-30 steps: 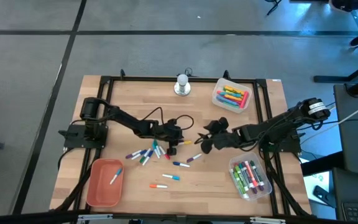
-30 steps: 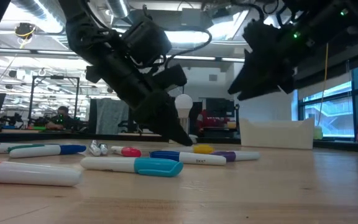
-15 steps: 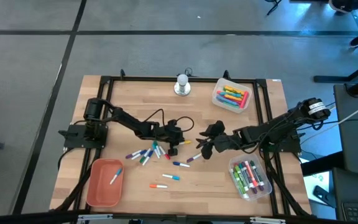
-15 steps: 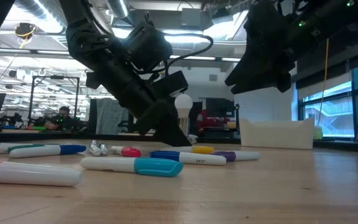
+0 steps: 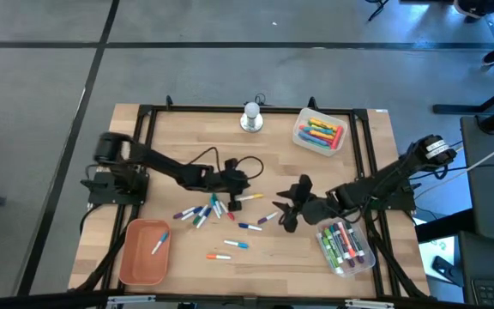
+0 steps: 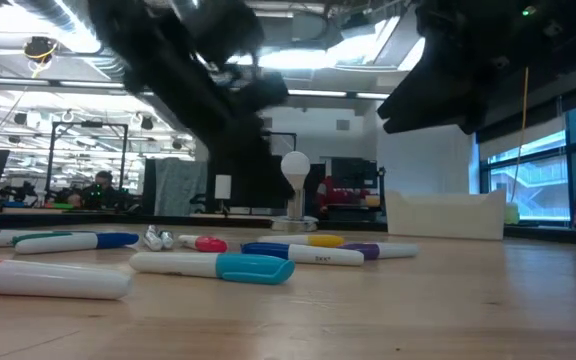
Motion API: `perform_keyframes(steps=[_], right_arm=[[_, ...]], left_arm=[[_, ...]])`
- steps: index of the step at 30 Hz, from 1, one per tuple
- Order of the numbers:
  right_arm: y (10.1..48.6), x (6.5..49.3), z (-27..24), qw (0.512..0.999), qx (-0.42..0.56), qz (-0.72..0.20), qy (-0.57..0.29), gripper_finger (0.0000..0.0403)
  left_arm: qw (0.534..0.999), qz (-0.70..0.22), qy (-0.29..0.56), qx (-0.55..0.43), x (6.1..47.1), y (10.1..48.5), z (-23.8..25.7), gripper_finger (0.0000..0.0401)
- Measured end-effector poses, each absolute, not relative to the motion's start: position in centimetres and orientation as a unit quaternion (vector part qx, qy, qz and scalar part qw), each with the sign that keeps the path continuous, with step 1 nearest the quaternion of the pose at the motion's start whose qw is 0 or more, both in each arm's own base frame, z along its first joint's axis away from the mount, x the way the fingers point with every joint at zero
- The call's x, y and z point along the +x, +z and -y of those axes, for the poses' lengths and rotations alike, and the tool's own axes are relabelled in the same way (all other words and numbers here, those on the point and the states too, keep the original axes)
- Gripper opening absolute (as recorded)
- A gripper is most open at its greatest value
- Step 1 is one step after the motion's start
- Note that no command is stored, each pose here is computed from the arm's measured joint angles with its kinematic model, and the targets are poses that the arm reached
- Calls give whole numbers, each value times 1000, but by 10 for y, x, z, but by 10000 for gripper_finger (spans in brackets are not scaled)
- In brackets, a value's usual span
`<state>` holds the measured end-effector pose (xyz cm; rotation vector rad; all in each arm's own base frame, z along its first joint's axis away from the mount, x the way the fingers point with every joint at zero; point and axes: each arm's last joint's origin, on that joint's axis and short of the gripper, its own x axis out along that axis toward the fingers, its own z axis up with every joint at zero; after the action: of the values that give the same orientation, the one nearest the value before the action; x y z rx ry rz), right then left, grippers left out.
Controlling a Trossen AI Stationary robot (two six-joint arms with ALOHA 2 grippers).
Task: Pick & Place Markers
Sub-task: Put the small yellow highlighter pen into the orange bin
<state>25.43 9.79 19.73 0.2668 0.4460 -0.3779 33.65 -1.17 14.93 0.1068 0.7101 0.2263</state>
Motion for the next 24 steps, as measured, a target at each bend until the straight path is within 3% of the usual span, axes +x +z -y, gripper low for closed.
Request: perform_keyframes(steps=[6, 14, 20, 24], right_arm=[[196, 251, -101, 948, 121, -222, -192, 165], [194, 250, -101, 943, 139, -233, -194, 164], [194, 250, -101, 943, 146, -227, -194, 164], [196, 251, -102, 945, 150, -220, -191, 164]], left_arm=[[906, -401, 137, 13, 286, 198, 40, 1], [864, -478, 99, -122, 221, 225, 86, 8], [879, -398, 261, -38, 205, 225, 83, 20], [857, -418, 301, -15, 206, 210, 61, 57]])
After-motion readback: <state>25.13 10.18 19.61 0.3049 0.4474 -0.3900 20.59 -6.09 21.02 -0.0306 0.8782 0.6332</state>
